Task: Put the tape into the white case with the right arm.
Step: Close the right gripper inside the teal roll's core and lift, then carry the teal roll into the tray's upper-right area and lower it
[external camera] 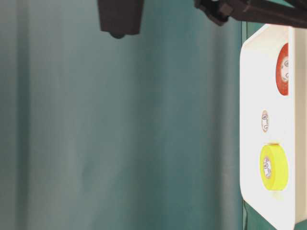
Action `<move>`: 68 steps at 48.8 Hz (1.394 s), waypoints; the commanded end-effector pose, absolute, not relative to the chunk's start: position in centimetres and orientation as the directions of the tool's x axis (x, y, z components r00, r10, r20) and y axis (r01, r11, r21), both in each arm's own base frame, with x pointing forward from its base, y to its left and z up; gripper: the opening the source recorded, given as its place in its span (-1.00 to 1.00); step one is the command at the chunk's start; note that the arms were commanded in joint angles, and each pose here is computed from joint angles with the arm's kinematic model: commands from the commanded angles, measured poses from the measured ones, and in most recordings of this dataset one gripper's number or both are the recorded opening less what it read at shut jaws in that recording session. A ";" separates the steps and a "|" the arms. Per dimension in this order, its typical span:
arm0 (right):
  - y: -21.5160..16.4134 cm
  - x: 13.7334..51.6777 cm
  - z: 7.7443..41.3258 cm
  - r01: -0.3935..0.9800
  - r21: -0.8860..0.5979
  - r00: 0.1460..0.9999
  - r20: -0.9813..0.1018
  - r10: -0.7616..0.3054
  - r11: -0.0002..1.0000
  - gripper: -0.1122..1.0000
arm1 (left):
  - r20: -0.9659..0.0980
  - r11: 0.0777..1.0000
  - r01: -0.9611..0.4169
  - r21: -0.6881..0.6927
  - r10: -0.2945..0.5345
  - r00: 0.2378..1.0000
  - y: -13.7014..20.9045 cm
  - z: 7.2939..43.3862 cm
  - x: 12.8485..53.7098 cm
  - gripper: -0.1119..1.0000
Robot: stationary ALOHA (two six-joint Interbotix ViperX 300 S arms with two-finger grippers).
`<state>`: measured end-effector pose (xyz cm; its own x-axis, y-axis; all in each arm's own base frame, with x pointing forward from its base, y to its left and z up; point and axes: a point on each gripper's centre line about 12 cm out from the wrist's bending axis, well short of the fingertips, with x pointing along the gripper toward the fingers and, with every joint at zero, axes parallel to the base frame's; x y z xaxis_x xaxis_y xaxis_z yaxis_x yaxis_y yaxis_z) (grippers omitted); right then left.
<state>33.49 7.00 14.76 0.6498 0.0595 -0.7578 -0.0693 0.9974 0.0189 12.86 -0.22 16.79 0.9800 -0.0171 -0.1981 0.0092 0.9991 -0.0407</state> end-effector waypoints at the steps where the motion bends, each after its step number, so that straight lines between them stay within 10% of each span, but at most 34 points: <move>1: 7.2 33.9 16.3 -0.070 0.030 0.684 -0.726 0.070 0.997 -0.81 | -0.186 0.999 0.006 -0.041 -0.014 0.982 -0.2 17.2 13.0 -0.79; 68: -16.4 32.3 17.0 0.508 0.062 0.684 -0.635 -0.359 0.859 -0.81 | -0.186 0.999 0.008 -0.041 -0.015 0.982 -0.2 17.2 13.0 -0.79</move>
<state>31.71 -15.83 16.05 0.6502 -0.3515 -0.6735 0.5132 0.8569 0.0483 12.86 -0.20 16.79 0.9801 -0.0156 -0.1981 0.0077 0.9991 -0.0407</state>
